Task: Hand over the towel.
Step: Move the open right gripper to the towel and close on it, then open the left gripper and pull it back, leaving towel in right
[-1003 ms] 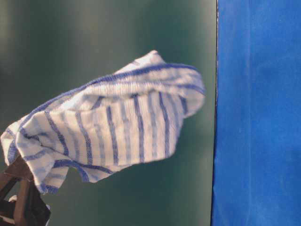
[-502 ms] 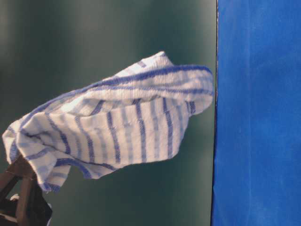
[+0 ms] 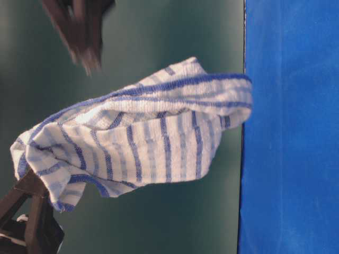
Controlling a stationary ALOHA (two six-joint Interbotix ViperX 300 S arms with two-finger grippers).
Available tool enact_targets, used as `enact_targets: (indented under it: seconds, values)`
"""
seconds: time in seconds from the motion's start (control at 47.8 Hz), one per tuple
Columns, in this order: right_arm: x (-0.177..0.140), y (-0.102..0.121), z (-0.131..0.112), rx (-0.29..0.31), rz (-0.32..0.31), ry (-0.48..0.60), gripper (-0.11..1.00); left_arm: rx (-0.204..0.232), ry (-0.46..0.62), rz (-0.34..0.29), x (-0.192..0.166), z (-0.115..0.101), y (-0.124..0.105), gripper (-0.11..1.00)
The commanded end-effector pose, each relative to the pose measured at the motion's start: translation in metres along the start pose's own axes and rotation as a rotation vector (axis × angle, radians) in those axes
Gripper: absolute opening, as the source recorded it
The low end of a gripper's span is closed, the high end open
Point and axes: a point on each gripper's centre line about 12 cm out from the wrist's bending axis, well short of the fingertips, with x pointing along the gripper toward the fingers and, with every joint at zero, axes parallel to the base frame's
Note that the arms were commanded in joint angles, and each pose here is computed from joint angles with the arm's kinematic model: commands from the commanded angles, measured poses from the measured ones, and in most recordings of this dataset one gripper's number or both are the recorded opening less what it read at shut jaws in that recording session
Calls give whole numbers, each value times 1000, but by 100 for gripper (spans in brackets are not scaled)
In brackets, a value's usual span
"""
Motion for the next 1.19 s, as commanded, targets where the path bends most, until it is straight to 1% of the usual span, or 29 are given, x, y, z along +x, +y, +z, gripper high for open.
enact_targets:
  seconds: [0.0, 0.167, 0.293, 0.439, 0.627, 0.753, 0.773, 0.836, 0.962, 1.003, 1.024, 1.171]
  values:
    - [25, 6, 8, 2, 16, -21, 73, 2, -34, -2, -1, 10, -1, 6]
    - [63, 10, 4, 5, 22, 21, 73, 2, -34, -2, -1, 10, -1, 6]
    - [80, 9, 1, 4, 19, 50, 73, 0, -34, -2, -2, 10, -1, 6]
    - [86, 9, 0, 5, 17, 53, 73, 0, -32, -2, -2, 9, -1, 6]
    - [86, 6, 0, 27, 5, 51, 72, 0, -34, -3, -2, 10, -1, 6]
    - [86, 1, 1, 56, -18, 42, 71, 1, -34, -12, -1, 10, -4, 6]
    - [86, 0, 1, 58, -20, 42, 69, 1, -34, -14, -1, 10, -5, 6]
    - [86, -2, 1, 62, -26, 42, 57, 2, -39, -17, -2, 10, -6, 6]
    - [86, -2, 2, 58, -25, 43, 21, -7, -53, -22, -2, 12, -8, 6]
    - [86, -2, 1, 58, -26, 48, 11, -7, -53, -22, -2, 12, -8, 6]
    - [86, -2, 0, 58, -26, 52, 9, -7, -53, -22, -2, 12, -8, 6]
    - [83, -1, 0, 61, -24, 57, 9, -5, -53, -22, -1, 12, -8, 6]
